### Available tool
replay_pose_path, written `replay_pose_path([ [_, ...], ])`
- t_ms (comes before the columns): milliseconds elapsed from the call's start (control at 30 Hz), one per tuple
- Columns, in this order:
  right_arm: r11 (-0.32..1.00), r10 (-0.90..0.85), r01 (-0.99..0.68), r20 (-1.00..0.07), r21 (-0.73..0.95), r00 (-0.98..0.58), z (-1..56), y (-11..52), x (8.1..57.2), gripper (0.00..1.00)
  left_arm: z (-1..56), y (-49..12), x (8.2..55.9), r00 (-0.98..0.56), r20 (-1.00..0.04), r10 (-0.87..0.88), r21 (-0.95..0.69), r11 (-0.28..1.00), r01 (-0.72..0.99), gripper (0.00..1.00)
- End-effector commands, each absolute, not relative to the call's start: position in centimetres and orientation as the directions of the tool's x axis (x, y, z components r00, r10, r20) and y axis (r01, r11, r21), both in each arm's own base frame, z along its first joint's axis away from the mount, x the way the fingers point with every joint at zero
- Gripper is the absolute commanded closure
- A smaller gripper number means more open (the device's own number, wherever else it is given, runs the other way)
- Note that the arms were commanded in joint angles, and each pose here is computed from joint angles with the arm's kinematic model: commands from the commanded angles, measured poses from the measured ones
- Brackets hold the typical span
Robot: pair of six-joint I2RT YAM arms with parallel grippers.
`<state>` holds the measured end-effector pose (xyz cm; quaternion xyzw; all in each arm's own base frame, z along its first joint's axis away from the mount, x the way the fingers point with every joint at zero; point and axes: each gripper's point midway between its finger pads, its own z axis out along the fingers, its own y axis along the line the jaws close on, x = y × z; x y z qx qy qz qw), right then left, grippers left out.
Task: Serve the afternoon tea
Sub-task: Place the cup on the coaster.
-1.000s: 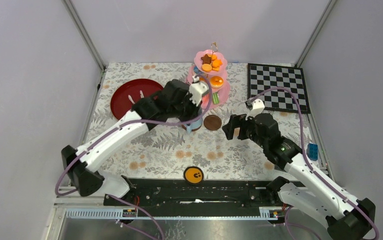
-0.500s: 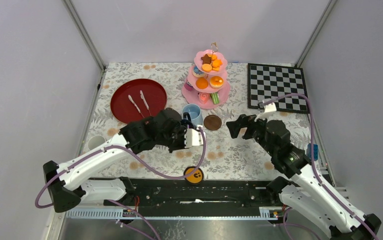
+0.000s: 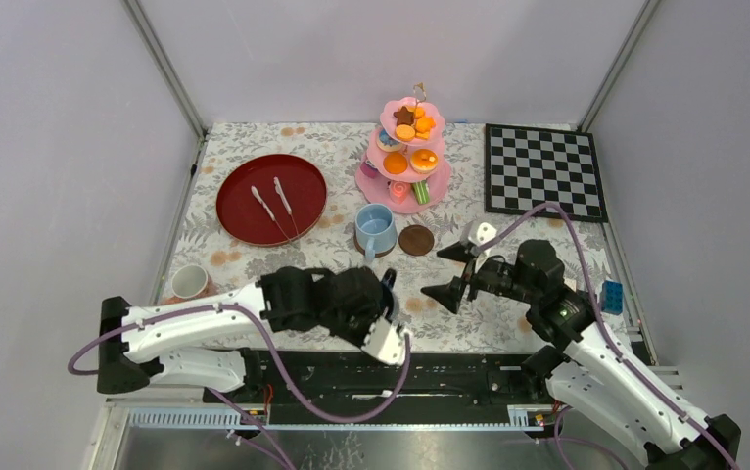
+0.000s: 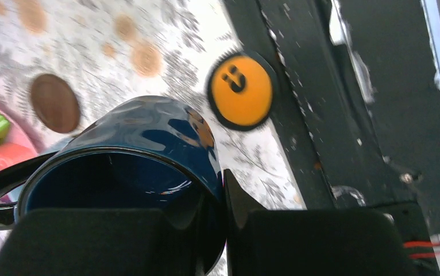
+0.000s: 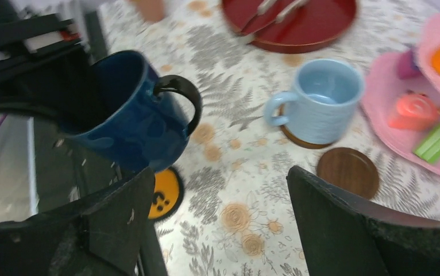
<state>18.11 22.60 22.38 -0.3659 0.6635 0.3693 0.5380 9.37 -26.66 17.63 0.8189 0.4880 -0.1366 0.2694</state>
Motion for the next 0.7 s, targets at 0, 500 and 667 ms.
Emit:
replay_pose_path([
  [0, 0.078, -0.213, -0.980, -0.964, -0.182, 0.162, 23.1, 23.9, 14.0, 0.11, 18.0, -24.8, 9.4, 0.542, -0.391, 0.744, 0.437, -0.368, 0.820, 1.00],
  [500, -0.387, -0.319, -0.904, -0.894, -0.181, 0.316, 22.4, 28.3, 11.0, 0.23, 17.2, -23.8, 6.7, 0.698, -0.260, 0.667, 0.516, -0.515, 0.685, 1.00],
  [667, -0.442, -0.338, -0.879, -0.874, -0.181, 0.350, 21.4, 29.7, 11.0, 0.22, 17.1, -24.1, 6.3, 0.708, -0.262, 0.656, 0.507, -0.531, 0.679, 1.00],
])
